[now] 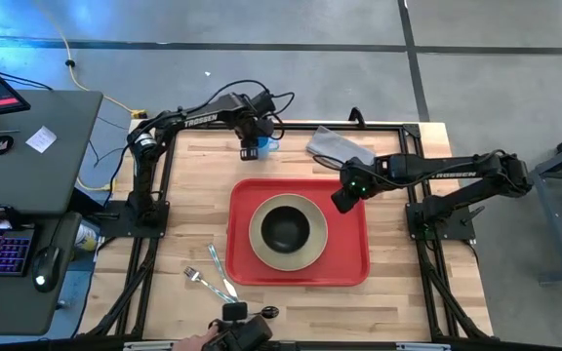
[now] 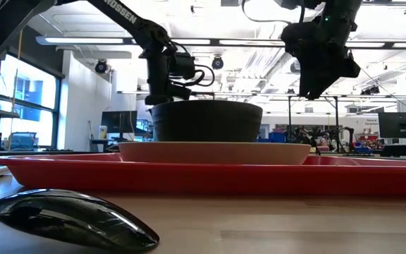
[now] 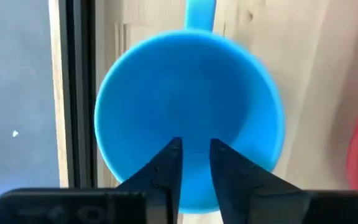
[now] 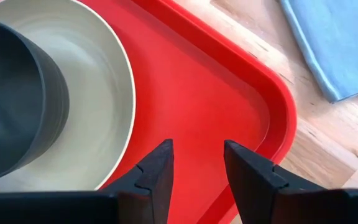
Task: Set up tray
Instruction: Put the blue mug on the red tray to the top left of the brown plate
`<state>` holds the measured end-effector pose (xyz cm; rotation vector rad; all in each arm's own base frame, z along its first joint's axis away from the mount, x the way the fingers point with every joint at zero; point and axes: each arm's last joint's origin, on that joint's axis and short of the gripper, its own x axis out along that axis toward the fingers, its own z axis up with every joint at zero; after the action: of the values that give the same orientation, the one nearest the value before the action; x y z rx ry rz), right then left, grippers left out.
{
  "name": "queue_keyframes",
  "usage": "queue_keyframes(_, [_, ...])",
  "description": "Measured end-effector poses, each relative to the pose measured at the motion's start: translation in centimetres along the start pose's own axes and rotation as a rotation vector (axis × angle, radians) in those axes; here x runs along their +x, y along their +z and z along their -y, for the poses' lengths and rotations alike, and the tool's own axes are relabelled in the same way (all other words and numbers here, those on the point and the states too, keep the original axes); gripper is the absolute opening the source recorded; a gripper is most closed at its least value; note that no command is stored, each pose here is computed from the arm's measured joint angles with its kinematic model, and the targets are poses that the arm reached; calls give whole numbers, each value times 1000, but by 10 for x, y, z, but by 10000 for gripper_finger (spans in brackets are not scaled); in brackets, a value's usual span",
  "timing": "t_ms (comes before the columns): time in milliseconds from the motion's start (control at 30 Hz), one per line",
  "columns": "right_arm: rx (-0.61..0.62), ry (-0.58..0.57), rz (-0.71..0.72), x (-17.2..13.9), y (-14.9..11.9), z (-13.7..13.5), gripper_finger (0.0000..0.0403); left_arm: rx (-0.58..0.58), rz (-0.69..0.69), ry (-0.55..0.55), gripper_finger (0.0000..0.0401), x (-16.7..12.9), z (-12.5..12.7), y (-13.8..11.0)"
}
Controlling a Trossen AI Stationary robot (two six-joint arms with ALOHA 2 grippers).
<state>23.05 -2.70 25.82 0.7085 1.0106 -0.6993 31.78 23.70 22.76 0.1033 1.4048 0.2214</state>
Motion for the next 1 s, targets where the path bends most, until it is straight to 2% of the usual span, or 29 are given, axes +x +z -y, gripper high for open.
queue_keyframes(267, [0,-14,15,0,0,0,133,-20,11,-37,81,-10,-1,2])
queue_keyframes(400, [1,-43,47,0,1,1,133,-50,37,-98,82,-14,1,4])
queue_keyframes(600, [23,-89,102,0,3,3,133,48,38,-141,129,-16,14,9])
queue_keyframes(833, [36,-116,142,0,4,3,133,73,46,-146,201,-16,15,10])
queue_keyframes(1000, [0,-118,136,0,4,3,133,51,14,-136,222,-18,15,8])
